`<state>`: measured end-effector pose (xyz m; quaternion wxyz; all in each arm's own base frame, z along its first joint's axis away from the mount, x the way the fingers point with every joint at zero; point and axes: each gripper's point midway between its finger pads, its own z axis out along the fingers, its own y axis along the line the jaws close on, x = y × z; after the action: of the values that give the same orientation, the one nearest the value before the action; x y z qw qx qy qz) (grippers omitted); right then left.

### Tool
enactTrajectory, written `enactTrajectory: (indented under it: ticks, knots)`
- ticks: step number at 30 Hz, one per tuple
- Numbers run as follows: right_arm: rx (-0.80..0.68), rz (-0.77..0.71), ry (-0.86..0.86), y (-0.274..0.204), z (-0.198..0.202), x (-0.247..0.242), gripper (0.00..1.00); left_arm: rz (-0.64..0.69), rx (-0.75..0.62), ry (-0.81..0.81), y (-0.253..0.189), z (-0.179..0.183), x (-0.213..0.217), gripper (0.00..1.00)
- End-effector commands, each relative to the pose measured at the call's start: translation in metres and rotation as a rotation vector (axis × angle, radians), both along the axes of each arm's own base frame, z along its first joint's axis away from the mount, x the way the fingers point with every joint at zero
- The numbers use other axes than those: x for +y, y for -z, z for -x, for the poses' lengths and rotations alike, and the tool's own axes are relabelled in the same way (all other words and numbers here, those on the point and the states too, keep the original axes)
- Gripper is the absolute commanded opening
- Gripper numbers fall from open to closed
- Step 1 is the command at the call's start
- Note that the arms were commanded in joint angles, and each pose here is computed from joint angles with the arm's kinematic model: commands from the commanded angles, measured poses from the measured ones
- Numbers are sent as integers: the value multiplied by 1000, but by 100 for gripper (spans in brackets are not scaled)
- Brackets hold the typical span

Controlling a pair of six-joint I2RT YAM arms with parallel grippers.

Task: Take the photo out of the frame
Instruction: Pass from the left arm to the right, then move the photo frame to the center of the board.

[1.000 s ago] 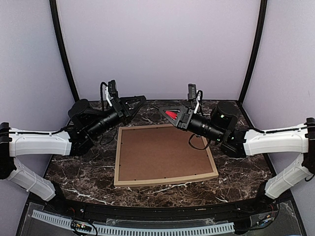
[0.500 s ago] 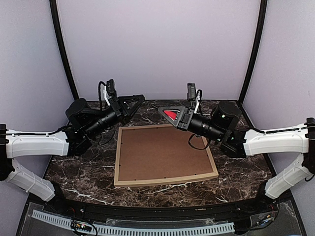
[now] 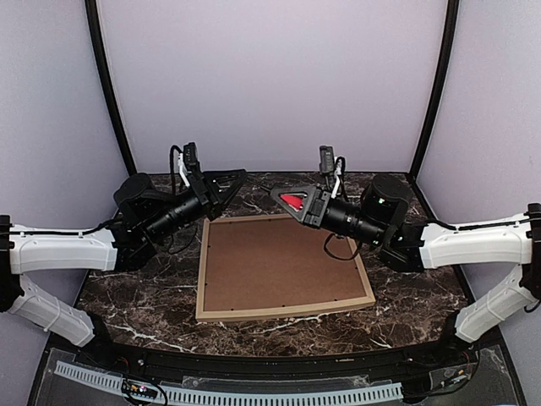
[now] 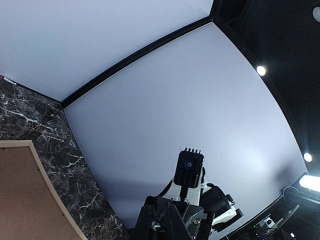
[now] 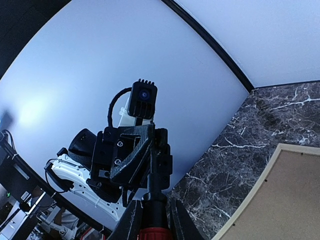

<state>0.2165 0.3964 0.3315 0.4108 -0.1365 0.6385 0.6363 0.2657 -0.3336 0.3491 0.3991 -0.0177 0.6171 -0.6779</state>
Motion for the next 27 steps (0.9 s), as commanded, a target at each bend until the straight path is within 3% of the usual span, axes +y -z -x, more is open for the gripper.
enactTrajectory:
  ticks: [1,7,13,18,23,27]
  knots:
    - [-45,26,73,-13,-1,-9,0,-127,30,-91,34,-7,15,11]
    - [-16,128,153,7,-7,-24,0,-211,69,-117,62,5,34,27]
    - [6,230,234,32,-11,-45,0,-353,125,-170,104,22,66,52]
    - [14,335,314,54,-15,-65,0,-529,146,-265,125,28,99,58]
    - [39,442,397,76,-19,-88,0,-843,261,-333,175,34,136,61]
    - [61,494,445,87,-22,-100,0,-1024,325,-307,200,36,141,60]
